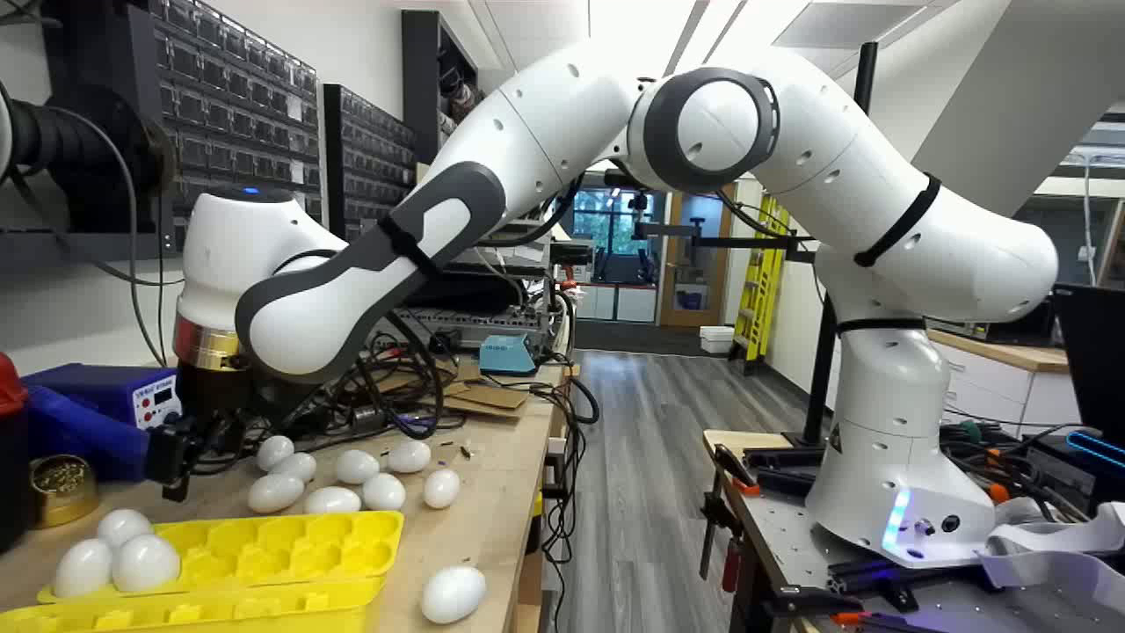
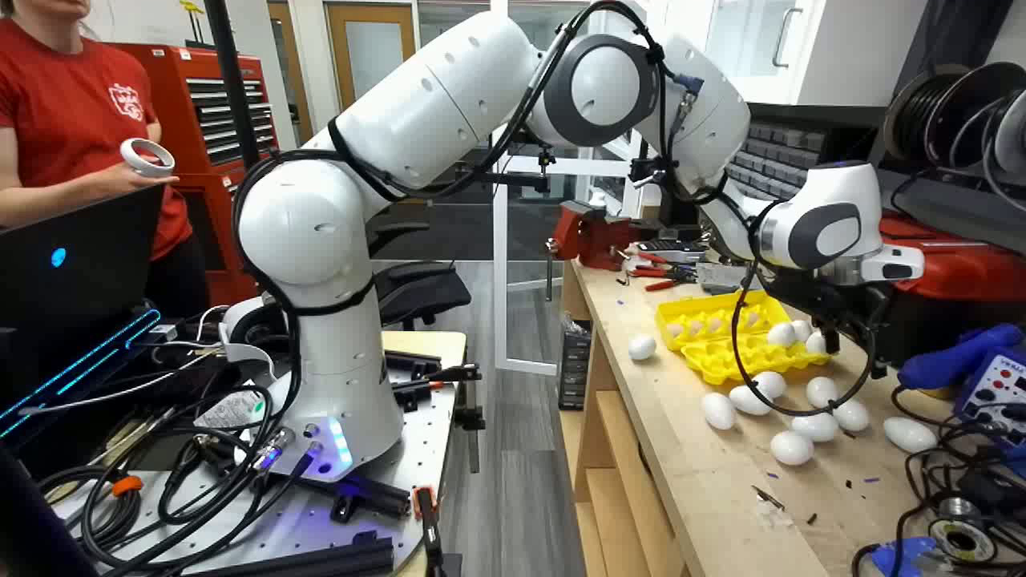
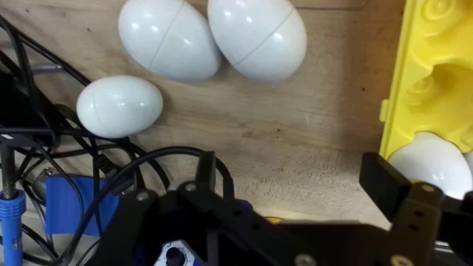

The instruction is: Put the second egg from the second row of the egg tray on the table

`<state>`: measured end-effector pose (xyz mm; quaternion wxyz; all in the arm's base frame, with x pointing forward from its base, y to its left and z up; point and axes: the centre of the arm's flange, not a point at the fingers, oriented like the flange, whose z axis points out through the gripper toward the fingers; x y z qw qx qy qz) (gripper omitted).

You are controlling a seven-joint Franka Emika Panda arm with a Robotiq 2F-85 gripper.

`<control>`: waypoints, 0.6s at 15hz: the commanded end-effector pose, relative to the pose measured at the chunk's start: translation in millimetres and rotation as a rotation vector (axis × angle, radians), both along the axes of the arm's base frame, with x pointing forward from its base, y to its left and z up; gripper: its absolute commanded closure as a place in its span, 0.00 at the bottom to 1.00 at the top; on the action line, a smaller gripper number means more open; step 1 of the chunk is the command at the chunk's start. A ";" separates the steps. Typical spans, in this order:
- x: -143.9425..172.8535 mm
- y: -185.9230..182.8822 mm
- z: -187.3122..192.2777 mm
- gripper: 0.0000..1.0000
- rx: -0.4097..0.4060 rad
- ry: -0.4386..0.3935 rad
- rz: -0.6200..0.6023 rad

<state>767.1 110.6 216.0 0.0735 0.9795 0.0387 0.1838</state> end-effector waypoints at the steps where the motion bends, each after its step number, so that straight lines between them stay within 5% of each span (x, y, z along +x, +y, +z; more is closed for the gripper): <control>1: 0.0 0.0 0.0 0.00 0.000 0.000 0.000; 9: -2.8 0.9 3.3 0.00 0.004 0.001 0.001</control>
